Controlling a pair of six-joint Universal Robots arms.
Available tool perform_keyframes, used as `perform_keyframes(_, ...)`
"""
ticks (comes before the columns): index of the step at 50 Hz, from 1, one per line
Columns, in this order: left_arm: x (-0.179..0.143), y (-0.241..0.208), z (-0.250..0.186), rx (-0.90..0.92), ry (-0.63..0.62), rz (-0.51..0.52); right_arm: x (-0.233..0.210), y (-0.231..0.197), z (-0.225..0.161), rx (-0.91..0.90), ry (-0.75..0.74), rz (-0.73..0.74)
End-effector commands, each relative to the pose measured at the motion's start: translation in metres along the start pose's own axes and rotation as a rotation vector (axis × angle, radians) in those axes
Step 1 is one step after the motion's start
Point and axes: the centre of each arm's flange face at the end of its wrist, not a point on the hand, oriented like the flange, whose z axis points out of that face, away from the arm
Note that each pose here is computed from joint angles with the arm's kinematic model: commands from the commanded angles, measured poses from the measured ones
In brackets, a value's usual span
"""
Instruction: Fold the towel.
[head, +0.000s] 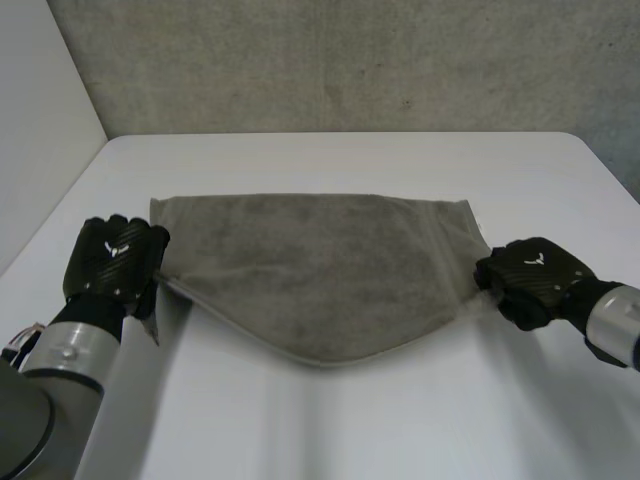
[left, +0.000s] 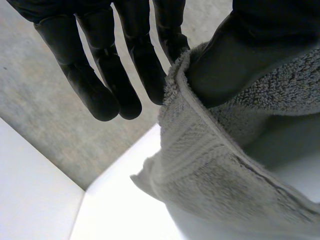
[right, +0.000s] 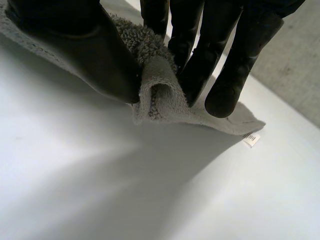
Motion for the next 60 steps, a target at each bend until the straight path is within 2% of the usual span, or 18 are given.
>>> perform_keyframes(1, 0.003, 0.0, -0.035, -0.099, 0.072, 0.017, 0.004, -0.004, -0.036, -0.142, -0.041, -0.029)
perform_keyframes(5, 0.009, -0.001, -0.061, -0.121, 0.14, 0.042, 0.008, -0.003, -0.055, -0.222, -0.084, -0.028)
perform_keyframes(8, 0.011, -0.001, -0.073, -0.129, 0.166, 0.074, 0.012, -0.005, -0.061, -0.219, -0.097, -0.033)
perform_keyframes(14, 0.008, -0.003, -0.072, -0.109, 0.154, 0.125, 0.021, -0.009, -0.062, -0.175, -0.082, -0.051)
perform_keyframes(18, 0.0, -0.012, -0.049, -0.05, 0.121, 0.142, 0.034, -0.017, -0.054, -0.113, -0.043, -0.112)
perform_keyframes(22, 0.0, -0.01, -0.024, -0.02, 0.122, 0.148, 0.044, -0.016, -0.041, -0.089, -0.026, -0.101)
perform_keyframes(24, 0.0, -0.009, 0.003, 0.01, 0.111, 0.151, 0.05, -0.014, -0.023, -0.085, -0.027, -0.082)
perform_keyframes(34, 0.005, 0.01, 0.064, -0.001, 0.115, 0.153, 0.057, -0.025, 0.019, -0.085, 0.083, -0.14)
perform_keyframes(43, 0.006, 0.019, 0.121, 0.036, 0.096, 0.156, 0.07, -0.021, 0.054, -0.029, 0.132, -0.061)
perform_keyframes(51, 0.014, 0.028, 0.166, 0.078, 0.09, 0.16, 0.074, -0.016, 0.089, 0.003, 0.176, -0.055)
perform_keyframes(60, 0.016, 0.03, 0.168, 0.039, 0.116, 0.153, 0.056, -0.006, 0.101, -0.022, 0.131, -0.048)
